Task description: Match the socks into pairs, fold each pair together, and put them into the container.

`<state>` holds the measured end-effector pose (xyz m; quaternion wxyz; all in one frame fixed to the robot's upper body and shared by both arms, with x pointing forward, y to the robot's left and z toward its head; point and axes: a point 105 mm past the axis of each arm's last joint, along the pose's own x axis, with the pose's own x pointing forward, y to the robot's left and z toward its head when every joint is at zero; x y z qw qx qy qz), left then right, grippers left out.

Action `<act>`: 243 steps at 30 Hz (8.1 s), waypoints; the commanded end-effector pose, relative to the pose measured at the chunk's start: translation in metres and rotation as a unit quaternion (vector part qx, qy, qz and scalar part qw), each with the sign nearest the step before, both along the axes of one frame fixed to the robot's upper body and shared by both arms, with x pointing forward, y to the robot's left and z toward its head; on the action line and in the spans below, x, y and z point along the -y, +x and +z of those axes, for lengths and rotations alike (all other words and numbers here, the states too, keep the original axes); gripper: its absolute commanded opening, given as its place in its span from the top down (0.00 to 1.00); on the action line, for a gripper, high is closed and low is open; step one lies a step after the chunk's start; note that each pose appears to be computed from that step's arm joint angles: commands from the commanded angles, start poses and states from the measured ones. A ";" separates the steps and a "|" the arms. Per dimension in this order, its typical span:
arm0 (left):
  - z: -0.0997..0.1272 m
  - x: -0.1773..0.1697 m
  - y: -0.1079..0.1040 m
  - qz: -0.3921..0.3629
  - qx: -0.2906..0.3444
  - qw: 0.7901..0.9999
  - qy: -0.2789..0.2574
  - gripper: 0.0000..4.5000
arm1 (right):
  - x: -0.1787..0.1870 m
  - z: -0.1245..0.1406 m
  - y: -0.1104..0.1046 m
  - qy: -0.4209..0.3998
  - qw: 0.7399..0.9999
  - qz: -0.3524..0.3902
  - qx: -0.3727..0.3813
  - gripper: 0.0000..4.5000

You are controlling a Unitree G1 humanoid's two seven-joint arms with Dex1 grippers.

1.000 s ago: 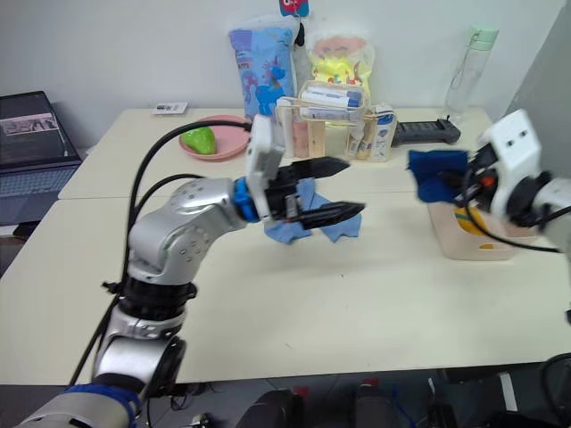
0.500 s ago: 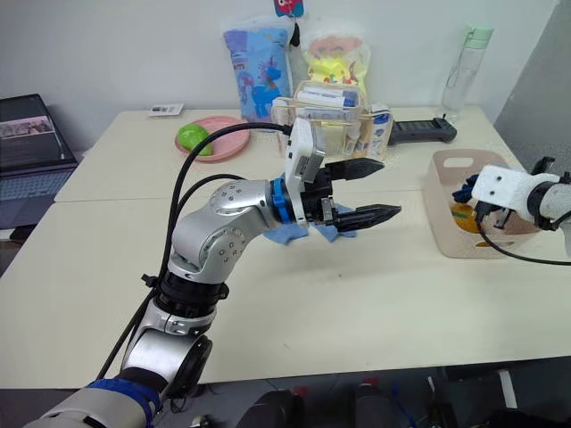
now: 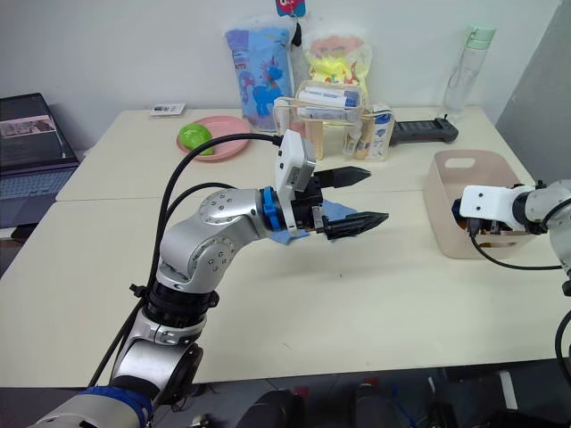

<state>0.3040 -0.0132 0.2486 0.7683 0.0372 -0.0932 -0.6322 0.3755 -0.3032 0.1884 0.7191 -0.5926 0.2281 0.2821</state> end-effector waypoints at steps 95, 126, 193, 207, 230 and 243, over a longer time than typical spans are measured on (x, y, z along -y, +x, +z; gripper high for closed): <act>-0.138 -0.143 0.056 0.313 -0.023 0.934 0.173 0.00 | -0.191 -0.030 -0.102 0.511 0.856 0.081 -0.021 0.00; -0.133 -0.135 0.036 0.205 -0.097 0.958 0.177 0.99 | -0.187 -0.031 -0.091 0.515 0.855 0.053 0.006 0.00; -0.151 -0.130 -0.003 0.273 -0.252 0.919 0.134 1.00 | -0.141 -0.086 -0.103 0.345 0.909 0.136 -0.189 0.99; -0.130 -0.153 0.005 0.258 -0.176 0.941 0.131 0.19 | -0.126 -0.077 -0.138 0.426 0.869 0.052 -0.246 0.29; -0.155 -0.145 0.017 0.158 -0.164 0.946 0.232 0.99 | -0.150 -0.096 -0.140 0.484 0.844 -0.005 -0.229 1.00; -0.154 -0.127 -0.034 0.244 -0.235 0.932 0.130 0.99 | -0.122 -0.087 -0.114 0.436 0.869 -0.013 -0.232 1.00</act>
